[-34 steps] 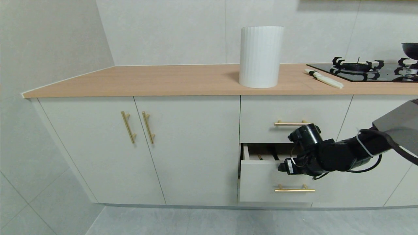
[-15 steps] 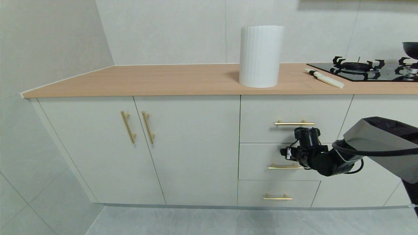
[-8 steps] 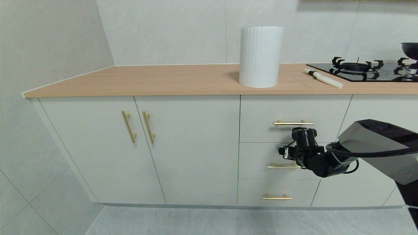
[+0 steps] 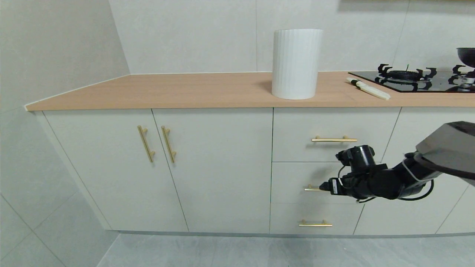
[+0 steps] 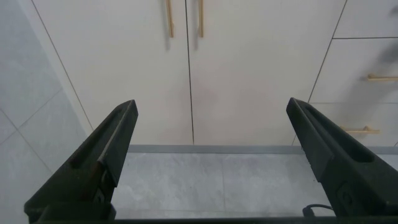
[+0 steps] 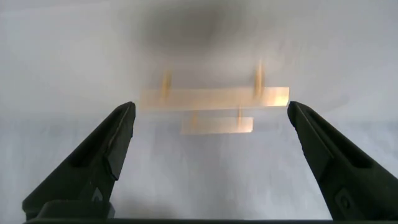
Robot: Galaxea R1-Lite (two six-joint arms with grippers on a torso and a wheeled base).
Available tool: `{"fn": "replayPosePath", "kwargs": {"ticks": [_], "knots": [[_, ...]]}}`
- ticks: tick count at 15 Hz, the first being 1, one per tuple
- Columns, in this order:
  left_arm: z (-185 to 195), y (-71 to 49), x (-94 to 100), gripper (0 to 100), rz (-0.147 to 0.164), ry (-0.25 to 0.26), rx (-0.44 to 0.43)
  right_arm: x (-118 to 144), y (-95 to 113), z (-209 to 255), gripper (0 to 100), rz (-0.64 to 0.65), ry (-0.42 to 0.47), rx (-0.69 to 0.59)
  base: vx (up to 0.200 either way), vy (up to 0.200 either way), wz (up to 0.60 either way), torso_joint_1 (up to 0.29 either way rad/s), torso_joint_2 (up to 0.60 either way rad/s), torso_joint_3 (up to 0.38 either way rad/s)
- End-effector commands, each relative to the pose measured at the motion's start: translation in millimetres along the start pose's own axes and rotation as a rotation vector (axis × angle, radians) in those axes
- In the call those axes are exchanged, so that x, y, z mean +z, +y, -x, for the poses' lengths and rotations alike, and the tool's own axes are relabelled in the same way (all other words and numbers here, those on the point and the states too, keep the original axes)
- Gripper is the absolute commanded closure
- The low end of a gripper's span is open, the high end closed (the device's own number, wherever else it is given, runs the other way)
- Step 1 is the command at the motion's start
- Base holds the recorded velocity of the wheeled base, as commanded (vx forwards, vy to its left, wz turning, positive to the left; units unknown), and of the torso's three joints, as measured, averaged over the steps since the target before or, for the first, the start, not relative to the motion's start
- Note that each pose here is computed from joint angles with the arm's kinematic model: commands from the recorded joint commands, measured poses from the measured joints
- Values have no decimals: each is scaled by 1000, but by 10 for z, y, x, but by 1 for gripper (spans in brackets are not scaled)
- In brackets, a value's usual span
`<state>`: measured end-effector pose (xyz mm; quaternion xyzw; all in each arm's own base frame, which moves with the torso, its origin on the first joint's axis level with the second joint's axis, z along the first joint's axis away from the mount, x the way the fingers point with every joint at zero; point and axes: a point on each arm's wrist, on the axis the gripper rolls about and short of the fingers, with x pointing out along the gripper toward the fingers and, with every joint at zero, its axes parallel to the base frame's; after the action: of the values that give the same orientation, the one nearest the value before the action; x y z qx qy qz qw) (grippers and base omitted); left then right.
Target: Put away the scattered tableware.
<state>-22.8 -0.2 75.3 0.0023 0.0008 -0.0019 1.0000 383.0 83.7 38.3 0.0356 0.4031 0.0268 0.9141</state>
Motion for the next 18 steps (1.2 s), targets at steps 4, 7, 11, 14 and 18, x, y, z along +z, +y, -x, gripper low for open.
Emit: {"fn": "replayPosePath", "kwargs": {"ticks": [4, 7, 11, 14, 18], "knots": [[0, 0, 0, 0, 0, 0, 1, 164, 126, 1045, 0, 58, -55, 81, 0, 0, 0, 0, 0, 0], [0, 0, 0, 0, 0, 0, 1, -24, 99, 1669, 0, 72, -131, 99, 0, 0, 0, 0, 0, 0], [0, 0, 0, 0, 0, 0, 1, -318, -40, 2421, 0, 47, -322, -7, 0, 0, 0, 0, 0, 0], [0, 0, 0, 0, 0, 0, 1, -638, -220, 3047, 0, 17, -518, 22, 0, 0, 0, 0, 0, 0], [0, 0, 0, 0, 0, 0, 1, -1143, -515, 3622, 0, 36, -771, -150, 0, 0, 0, 0, 0, 0]]}}
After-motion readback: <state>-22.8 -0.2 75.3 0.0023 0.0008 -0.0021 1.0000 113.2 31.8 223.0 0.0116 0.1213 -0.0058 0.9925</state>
